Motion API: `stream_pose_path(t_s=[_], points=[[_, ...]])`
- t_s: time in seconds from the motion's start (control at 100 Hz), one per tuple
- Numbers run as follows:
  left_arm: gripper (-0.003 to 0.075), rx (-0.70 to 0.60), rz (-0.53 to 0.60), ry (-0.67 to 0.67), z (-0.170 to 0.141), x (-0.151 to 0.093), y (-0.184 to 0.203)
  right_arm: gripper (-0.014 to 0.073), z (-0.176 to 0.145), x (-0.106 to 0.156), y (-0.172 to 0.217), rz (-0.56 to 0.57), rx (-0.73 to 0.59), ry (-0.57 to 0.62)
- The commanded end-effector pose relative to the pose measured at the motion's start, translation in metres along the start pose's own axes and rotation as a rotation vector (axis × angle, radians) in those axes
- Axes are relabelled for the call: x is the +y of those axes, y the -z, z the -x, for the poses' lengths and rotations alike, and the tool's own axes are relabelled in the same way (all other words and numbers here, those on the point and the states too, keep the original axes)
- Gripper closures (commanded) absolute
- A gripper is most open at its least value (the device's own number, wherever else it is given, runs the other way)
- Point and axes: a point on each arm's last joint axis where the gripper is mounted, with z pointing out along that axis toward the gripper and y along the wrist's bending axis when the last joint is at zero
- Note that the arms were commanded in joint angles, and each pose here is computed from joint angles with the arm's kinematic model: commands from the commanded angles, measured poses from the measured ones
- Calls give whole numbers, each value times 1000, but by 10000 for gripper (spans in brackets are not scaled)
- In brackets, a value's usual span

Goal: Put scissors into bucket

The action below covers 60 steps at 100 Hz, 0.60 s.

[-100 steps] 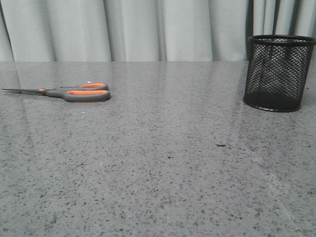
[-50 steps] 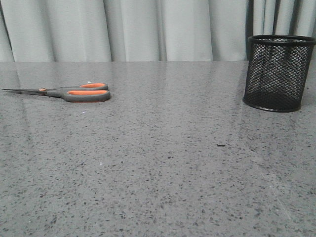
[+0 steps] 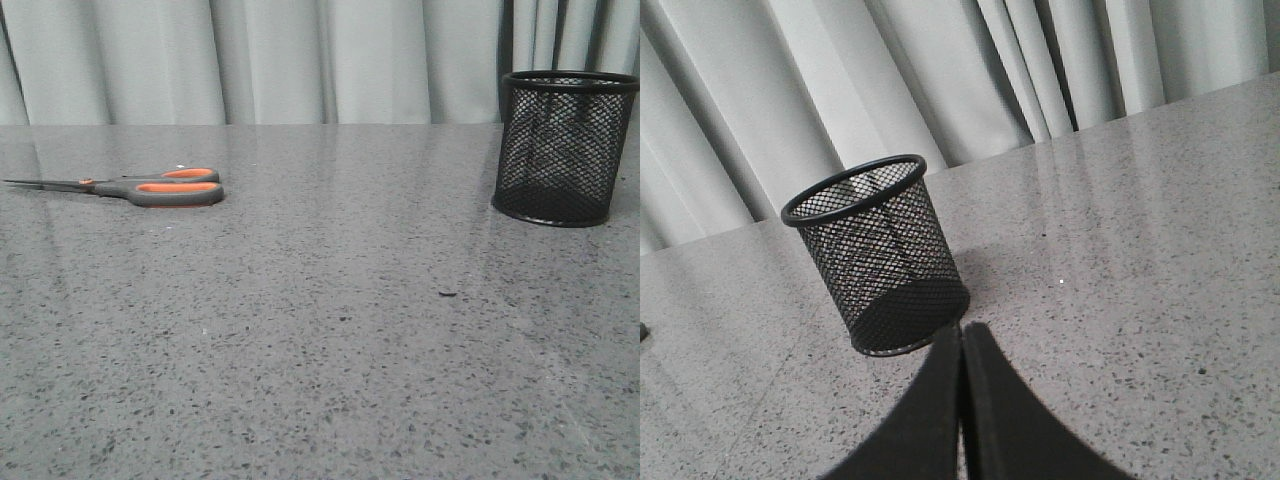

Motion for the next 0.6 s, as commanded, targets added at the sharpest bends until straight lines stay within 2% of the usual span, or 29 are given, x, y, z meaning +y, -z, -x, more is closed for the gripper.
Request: stream_pose_path(t_s=[0.0,0.06,0.14,0.21,0.44,0.59], points=[[741,-75,8,20,2,2,2,664,0,-3,1,-12,-80,2],[741,-77,7,49,2,2,2,664,1,-3,1,-12,-87,-25],[741,-86,4,103,5,2,2,664,4,-3,1,-10,-111,-134],[741,-99,-1,130,9,0,3,663,7,-2,2,-6,-121,-184],[741,-148,-60,139,42,-15,10,654,32,11,5,46,-86,-180],[741,-30,-105,69,66,-32,9,643,52,23,0,64,54,-129]])
